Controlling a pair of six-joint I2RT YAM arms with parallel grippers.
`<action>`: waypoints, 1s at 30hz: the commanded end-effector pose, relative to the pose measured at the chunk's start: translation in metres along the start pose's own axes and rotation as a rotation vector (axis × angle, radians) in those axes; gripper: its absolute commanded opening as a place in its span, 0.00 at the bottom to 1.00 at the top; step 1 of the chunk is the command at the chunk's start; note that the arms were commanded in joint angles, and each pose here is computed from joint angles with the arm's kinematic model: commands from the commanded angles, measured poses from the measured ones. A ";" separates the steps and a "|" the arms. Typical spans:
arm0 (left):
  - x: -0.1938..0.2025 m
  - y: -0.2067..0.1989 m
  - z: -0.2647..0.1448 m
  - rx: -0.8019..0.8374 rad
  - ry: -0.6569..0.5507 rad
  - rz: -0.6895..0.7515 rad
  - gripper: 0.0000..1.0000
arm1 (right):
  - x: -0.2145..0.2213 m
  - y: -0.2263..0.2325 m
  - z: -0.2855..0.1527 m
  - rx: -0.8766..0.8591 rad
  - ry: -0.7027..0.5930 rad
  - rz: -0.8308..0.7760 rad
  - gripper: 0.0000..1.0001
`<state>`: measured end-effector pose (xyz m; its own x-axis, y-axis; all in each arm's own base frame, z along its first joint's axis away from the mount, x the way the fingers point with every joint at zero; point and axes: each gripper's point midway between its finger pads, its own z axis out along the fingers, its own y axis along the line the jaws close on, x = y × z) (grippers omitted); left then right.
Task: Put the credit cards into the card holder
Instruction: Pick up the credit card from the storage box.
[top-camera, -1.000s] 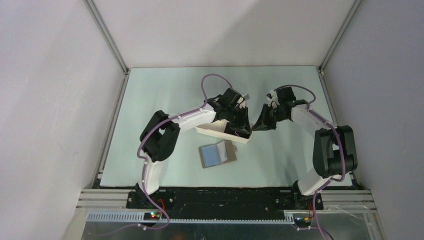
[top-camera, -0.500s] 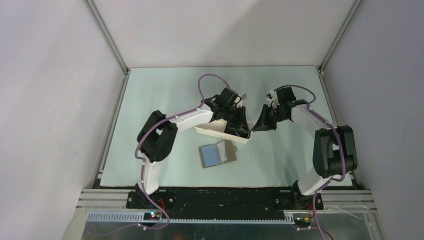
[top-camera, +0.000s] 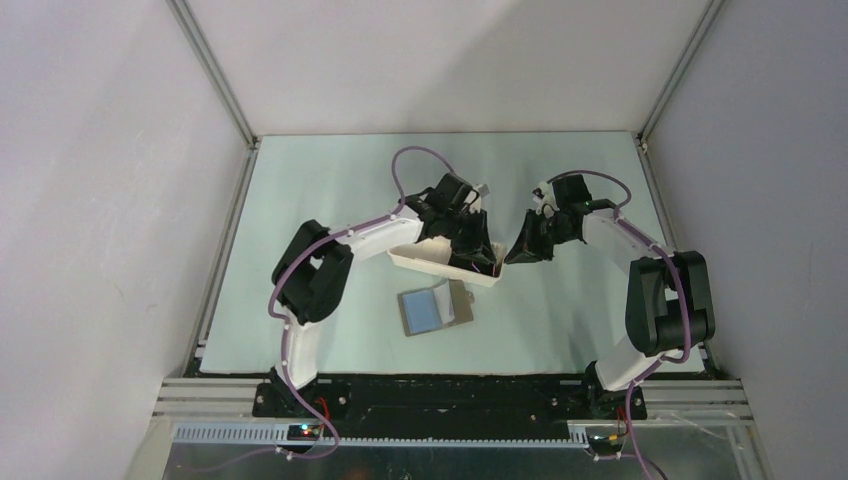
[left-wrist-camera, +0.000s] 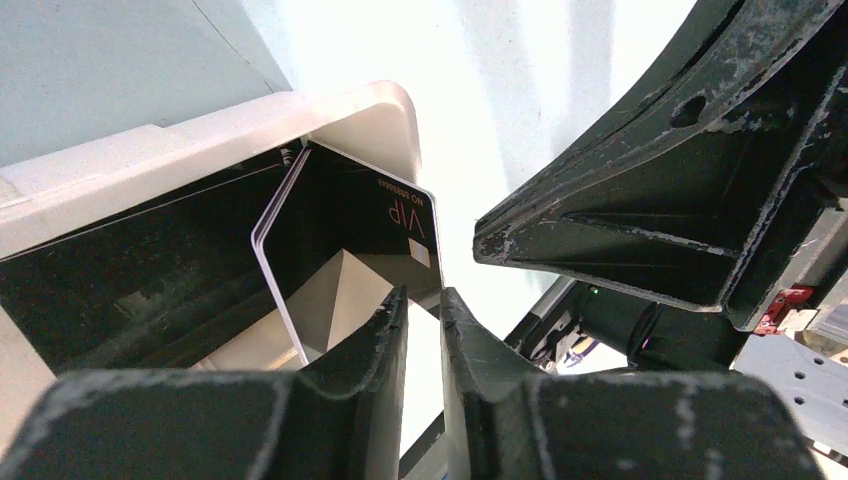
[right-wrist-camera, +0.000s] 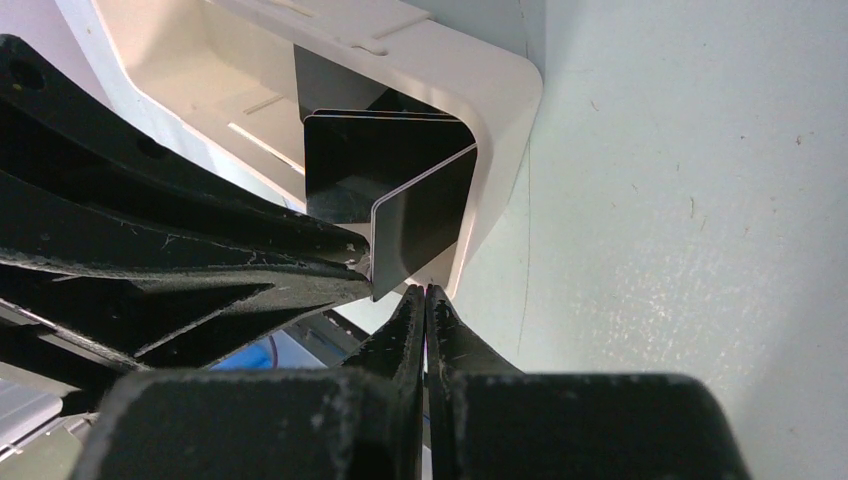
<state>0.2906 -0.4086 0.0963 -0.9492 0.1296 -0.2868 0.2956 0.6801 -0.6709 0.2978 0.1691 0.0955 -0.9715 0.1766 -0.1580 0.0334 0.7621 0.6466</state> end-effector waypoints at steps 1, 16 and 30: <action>0.002 0.016 -0.007 -0.068 -0.012 0.005 0.23 | -0.007 0.011 -0.007 -0.031 -0.024 -0.036 0.00; 0.006 -0.006 0.006 0.082 0.054 -0.010 0.08 | -0.014 0.024 -0.017 -0.125 -0.065 -0.019 0.31; 0.016 -0.005 0.015 0.136 0.094 -0.027 0.16 | -0.016 0.011 -0.004 -0.093 -0.046 0.004 0.26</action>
<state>0.2794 -0.4229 0.0984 -0.9545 0.1768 -0.2402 0.2982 0.5813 -0.7571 0.3083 0.1726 0.1112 -0.9610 0.2096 -0.1803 0.0186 0.6996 0.7143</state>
